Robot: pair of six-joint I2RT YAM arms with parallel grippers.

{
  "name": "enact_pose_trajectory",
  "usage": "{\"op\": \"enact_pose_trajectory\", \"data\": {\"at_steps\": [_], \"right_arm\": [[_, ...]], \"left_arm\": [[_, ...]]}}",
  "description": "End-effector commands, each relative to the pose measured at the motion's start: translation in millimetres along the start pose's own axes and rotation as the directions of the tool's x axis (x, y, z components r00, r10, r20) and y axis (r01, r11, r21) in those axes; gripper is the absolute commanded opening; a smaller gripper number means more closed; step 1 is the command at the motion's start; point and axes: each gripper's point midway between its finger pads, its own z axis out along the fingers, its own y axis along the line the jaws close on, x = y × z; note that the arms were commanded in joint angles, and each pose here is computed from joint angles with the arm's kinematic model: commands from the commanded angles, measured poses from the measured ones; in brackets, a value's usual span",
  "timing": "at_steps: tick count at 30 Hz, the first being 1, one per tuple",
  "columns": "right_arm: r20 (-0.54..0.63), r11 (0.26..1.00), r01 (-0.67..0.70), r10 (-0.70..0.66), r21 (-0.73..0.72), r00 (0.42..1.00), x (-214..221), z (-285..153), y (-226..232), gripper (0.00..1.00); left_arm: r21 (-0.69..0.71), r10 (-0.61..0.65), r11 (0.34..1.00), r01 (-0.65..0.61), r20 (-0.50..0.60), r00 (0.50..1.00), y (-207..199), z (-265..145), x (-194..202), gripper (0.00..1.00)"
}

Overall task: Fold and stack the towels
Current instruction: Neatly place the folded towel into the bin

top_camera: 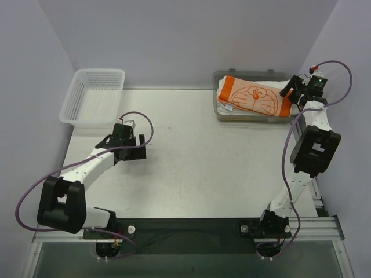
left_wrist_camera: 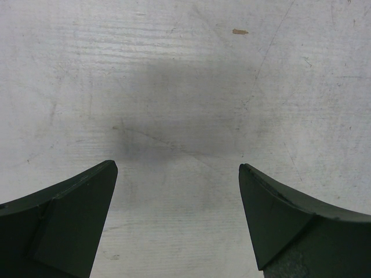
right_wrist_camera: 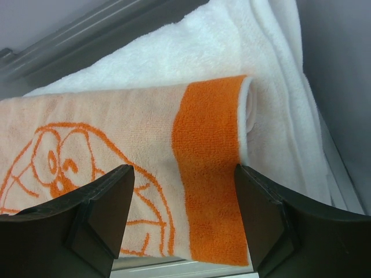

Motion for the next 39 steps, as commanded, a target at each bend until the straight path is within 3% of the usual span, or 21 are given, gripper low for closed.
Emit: {"op": "enact_pose_trajectory", "data": {"at_steps": [1,7,29,36,39], "right_arm": [[0.121,0.999,0.015,-0.01,-0.041,0.993,-36,-12,9,0.7],[0.233,1.0,0.017,-0.019,0.01,0.972,-57,-15,-1,0.7],[0.036,0.984,-0.155,0.158,-0.083,0.987,6,47,-21,0.65],[0.08,0.983,-0.117,0.129,-0.143,0.988,-16,37,-7,0.37],[0.11,0.98,-0.09,0.11,-0.178,0.988,-29,31,1,0.19]], "left_arm": [[0.027,0.02,0.999,-0.021,0.043,0.999,-8,-6,-19,0.97],[0.022,0.023,0.999,-0.023,0.027,0.999,-8,-2,-16,0.97],[0.02,0.029,0.999,-0.029,0.004,1.0,-8,4,-12,0.97],[0.02,0.033,0.999,-0.033,0.001,0.999,-8,4,-10,0.98],[0.02,0.032,0.999,-0.032,0.001,0.999,-8,4,-11,0.97]]}}
